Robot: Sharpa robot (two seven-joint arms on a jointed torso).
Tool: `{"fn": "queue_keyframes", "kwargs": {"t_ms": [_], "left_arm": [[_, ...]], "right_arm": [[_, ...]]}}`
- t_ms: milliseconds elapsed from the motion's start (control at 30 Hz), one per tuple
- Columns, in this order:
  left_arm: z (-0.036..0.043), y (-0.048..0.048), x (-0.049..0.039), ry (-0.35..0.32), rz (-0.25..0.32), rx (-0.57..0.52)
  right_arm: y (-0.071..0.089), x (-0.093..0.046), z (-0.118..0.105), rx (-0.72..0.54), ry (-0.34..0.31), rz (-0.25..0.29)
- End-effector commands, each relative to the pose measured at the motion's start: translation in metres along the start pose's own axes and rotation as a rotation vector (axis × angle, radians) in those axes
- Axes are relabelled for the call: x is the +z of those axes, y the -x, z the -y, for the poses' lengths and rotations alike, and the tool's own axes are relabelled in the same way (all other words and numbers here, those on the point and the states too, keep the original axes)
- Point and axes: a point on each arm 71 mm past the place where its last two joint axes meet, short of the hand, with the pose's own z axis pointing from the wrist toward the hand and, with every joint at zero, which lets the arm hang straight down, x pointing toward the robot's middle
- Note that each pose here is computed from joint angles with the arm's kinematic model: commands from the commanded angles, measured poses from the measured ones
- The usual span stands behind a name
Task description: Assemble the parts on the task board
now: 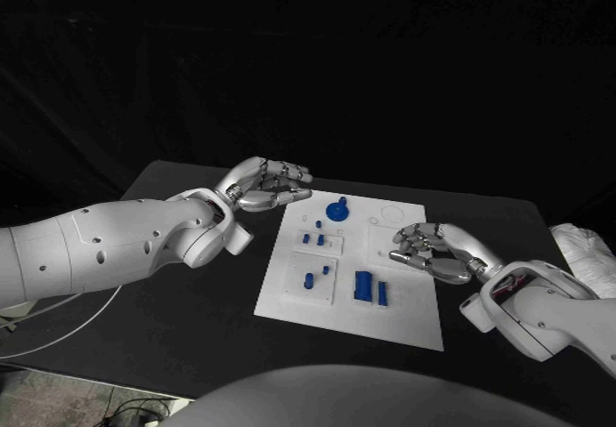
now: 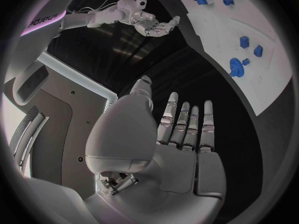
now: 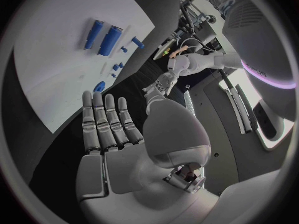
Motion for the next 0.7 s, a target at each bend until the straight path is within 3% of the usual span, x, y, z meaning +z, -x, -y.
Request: {"fn": "queue_keyframes", "kwargs": {"t_ms": [33, 200, 300, 500, 533, 700], "left_arm": [[0.0068, -0.0016, 0.0004, -0.076, 0.018, -0.116], [0.0074, -0.0045, 0.0018, -0.082, 0.029, -0.190], [0.0072, -0.0056, 0.0019, -0.078, 0.031, -0.215], [0.0069, -0.0064, 0.0017, -0.073, 0.032, -0.234], [0.0047, -0.0049, 0.0014, -0.051, 0.033, -0.175], [0.0056, -0.0058, 0.0030, -0.045, 0.060, -0.184]], "right_arm": [[0.004, 0.002, -0.004, 0.359, 0.082, -0.017], [0.015, 0.002, -0.004, 0.547, 0.120, -0.025], [0.019, 0.001, -0.004, 0.589, 0.131, -0.026], [0.024, 0.002, -0.005, 0.621, 0.149, -0.030], [0.024, 0.002, -0.001, 0.516, 0.090, -0.007], [0.025, 0.006, -0.003, 0.522, 0.090, 0.021]]}}
